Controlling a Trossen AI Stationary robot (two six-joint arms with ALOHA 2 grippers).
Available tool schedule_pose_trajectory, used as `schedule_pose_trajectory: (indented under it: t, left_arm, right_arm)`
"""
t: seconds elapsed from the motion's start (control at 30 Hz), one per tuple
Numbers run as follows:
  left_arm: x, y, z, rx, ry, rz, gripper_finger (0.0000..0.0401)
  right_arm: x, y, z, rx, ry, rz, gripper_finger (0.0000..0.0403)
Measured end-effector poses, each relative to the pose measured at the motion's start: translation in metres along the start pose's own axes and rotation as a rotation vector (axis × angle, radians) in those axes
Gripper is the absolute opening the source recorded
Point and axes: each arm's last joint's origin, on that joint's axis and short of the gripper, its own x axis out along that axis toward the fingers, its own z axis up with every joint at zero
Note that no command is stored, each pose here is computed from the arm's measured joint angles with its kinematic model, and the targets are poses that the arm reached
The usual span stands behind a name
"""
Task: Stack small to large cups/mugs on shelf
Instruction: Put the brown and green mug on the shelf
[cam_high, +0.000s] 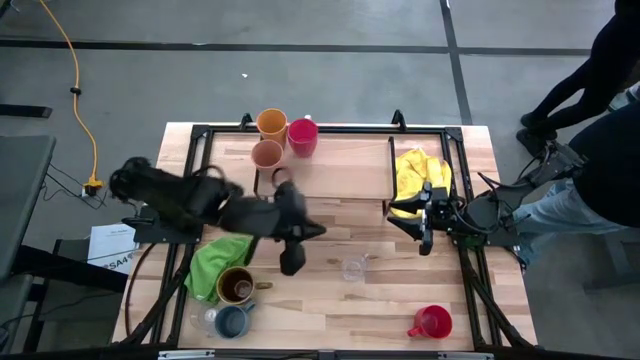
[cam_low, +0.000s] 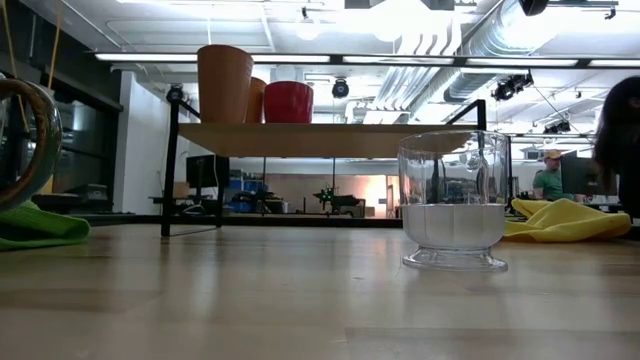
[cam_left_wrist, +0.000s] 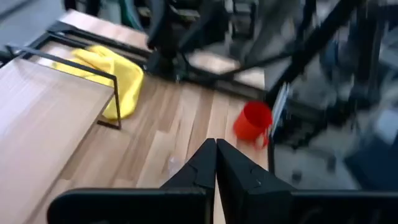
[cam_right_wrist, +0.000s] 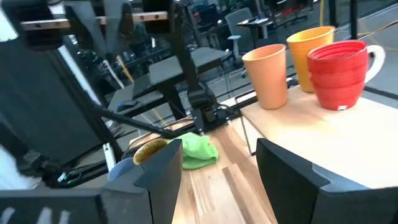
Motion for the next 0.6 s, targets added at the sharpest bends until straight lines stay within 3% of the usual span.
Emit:
schedule_pose_trajectory:
  t: [0.1,0.27,0.4,0.6]
  left_arm:
    - [-0.01,0.001,-0.03,-0.085,-0.065,-0.008,0.0]
    - [-0.032,0.011,-0.075,-0.182,-0.23,-0.18,0.0]
    - [-0.05,0.031,-0.105,-0.194,-0.337,-0.279,0.0]
    - [-0.076,0.07,-0.135,-0.197,-0.42,-0.285,0.0]
  right_arm:
    - [0.0,0.001,-0.001,-0.004,0.016,0.033,0.0197]
    - [0.0,0.001,-0.001,-0.003,0.026,0.038,0.0197]
    - [0.0,0.001,-0.001,-0.001,0.02,0.027,0.0197]
    - [0.0,0.001,0.003,0.02,-0.022,0.011,0.0197]
